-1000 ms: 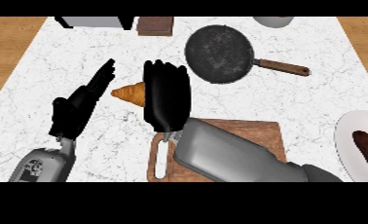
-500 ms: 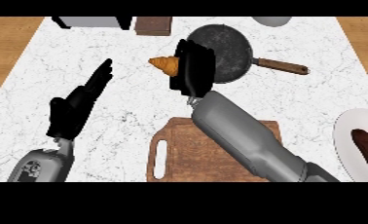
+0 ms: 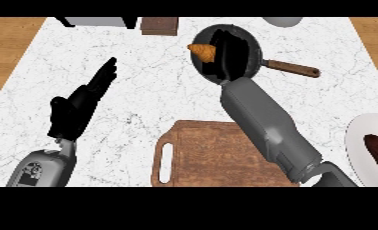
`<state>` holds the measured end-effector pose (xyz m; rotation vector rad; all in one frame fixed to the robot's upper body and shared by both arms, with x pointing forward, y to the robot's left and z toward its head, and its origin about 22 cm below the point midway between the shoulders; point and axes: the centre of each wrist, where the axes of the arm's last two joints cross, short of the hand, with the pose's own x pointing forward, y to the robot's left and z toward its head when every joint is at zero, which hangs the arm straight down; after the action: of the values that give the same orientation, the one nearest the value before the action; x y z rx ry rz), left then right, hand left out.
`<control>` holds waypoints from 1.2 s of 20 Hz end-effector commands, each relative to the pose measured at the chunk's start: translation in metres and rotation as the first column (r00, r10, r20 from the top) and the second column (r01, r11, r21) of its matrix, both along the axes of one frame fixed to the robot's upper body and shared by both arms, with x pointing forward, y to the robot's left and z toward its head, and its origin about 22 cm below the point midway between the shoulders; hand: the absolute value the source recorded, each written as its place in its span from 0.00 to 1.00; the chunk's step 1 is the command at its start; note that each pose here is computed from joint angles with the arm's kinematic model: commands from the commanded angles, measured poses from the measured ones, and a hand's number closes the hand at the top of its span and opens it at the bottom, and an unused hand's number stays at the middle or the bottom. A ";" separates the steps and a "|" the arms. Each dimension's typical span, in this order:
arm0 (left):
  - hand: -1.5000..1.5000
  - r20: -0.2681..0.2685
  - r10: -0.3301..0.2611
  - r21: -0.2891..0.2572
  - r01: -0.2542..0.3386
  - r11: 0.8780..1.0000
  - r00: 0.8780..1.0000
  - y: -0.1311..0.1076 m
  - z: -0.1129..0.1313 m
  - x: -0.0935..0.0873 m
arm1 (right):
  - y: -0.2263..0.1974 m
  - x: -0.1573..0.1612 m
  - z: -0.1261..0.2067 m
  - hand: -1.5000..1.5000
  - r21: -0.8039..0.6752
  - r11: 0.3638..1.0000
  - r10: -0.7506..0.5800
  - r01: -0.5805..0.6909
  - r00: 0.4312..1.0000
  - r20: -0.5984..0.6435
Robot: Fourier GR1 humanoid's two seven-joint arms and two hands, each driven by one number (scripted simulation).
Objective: Pick the croissant from the cutting board and place it in the pan
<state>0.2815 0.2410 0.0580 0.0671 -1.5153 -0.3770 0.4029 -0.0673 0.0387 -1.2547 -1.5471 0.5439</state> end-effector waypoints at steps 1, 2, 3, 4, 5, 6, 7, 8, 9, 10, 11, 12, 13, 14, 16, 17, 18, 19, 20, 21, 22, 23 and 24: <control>0.50 0.010 0.002 0.011 -0.002 1.000 1.000 -0.005 -0.003 0.002 | -0.009 0.008 -0.011 1.00 0.032 0.999 -0.015 0.015 1.000 0.016; 0.50 0.010 -0.008 -0.002 0.008 1.000 1.000 0.003 0.000 0.000 | -0.024 0.013 -0.011 1.00 0.018 1.000 -0.019 0.018 1.000 0.024; 0.50 0.012 -0.004 -0.007 0.004 1.000 1.000 -0.003 -0.007 -0.002 | -0.030 0.018 -0.007 1.00 0.014 1.000 -0.023 0.023 1.000 0.021; 0.50 0.002 -0.010 -0.002 0.010 1.000 1.000 -0.004 -0.006 -0.005 | -0.030 0.013 -0.019 1.00 0.015 0.999 -0.035 0.035 0.999 0.013; 0.50 -0.007 0.033 -0.003 -0.033 0.999 0.999 0.018 -0.011 -0.004 | -0.036 0.017 -0.012 1.00 0.022 1.000 -0.012 0.011 1.000 0.016; 0.50 -0.006 -0.022 -0.001 0.022 1.000 1.000 -0.002 -0.002 -0.003 | -0.041 0.028 0.004 1.00 0.024 0.999 -0.024 0.023 0.999 0.030; 0.50 0.008 -0.007 0.006 0.007 1.000 1.000 0.005 -0.003 -0.007 | -0.034 0.027 0.003 1.00 0.026 1.000 -0.008 0.007 1.000 0.023; 0.50 -0.009 -0.005 -0.005 0.005 1.000 1.000 -0.014 -0.007 -0.002 | -0.045 0.022 -0.013 1.00 0.007 1.000 -0.025 0.025 0.999 0.029; 0.50 -0.002 -0.010 -0.007 0.010 1.000 1.000 -0.019 -0.007 -0.002 | -0.040 0.023 -0.011 1.00 0.026 0.999 -0.031 0.031 0.999 0.029; 0.50 -0.001 -0.023 0.013 0.023 1.000 1.000 -0.006 -0.005 0.003 | -0.043 0.029 -0.001 1.00 0.026 0.999 -0.020 0.020 1.000 0.014; 0.50 0.019 -0.021 0.003 0.021 1.000 1.000 -0.002 0.001 0.002 | -0.073 0.031 -0.008 1.00 0.098 0.963 -0.229 0.251 0.954 -0.196; 0.50 0.013 -0.023 -0.015 0.023 1.000 1.000 -0.012 -0.001 0.005 | -0.075 0.033 -0.006 0.00 0.077 0.973 -0.186 0.216 0.940 -0.287; 0.50 0.023 -0.040 -0.001 0.040 0.999 0.999 -0.021 -0.001 0.000 | -0.080 0.029 -0.017 0.00 0.057 0.975 -0.188 0.216 0.932 -0.308; 0.50 0.023 -0.026 0.005 0.026 1.000 0.999 -0.008 -0.009 -0.003 | -0.094 0.031 -0.014 0.00 0.080 0.979 -0.152 0.187 0.934 -0.324; 0.50 0.024 -0.030 -0.004 0.030 1.000 0.999 -0.007 0.006 0.004 | -0.097 0.032 -0.012 0.00 0.138 0.976 -0.121 0.169 0.946 -0.300; 0.50 0.027 -0.036 0.000 0.036 0.999 0.999 -0.010 0.010 0.010 | -0.095 0.032 -0.011 0.00 0.161 0.976 -0.096 0.149 0.950 -0.297; 0.50 0.027 -0.051 -0.004 0.051 0.999 0.998 -0.005 0.007 0.005 | -0.096 0.032 -0.011 0.00 0.166 0.975 -0.097 0.145 0.959 -0.266; 0.50 0.019 -0.053 0.004 0.053 0.999 0.998 -0.023 -0.002 -0.001 | -0.100 0.032 -0.011 0.00 0.207 0.967 -0.092 0.148 0.961 -0.259; 0.50 0.035 -0.046 0.021 0.045 0.999 0.998 -0.012 0.002 0.005 | -0.104 0.026 -0.022 0.00 0.233 0.964 -0.078 0.128 0.974 -0.213; 0.50 0.041 -0.068 -0.006 0.068 0.998 0.997 -0.022 0.002 0.004 | -0.102 0.033 -0.007 0.00 0.267 0.957 -0.066 0.115 0.980 -0.185; 0.50 0.017 -0.066 -0.018 0.066 0.998 0.998 -0.022 0.002 -0.002 | -0.115 0.031 -0.011 0.00 0.304 0.947 -0.061 0.107 0.986 -0.158; 0.50 0.035 -0.043 -0.001 0.043 0.999 0.998 -0.017 0.008 0.000 | -0.115 0.037 0.002 0.00 0.359 0.928 -0.052 0.098 0.990 -0.135; 0.50 0.038 -0.055 0.013 0.054 0.998 0.998 -0.016 0.008 0.002 | -0.110 0.039 0.007 0.00 0.399 0.913 -0.059 0.088 0.995 -0.084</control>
<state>0.2834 0.2250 0.0622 0.0355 -1.5483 -0.4181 0.4366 -0.1707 0.0330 -1.0231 -1.3613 0.3382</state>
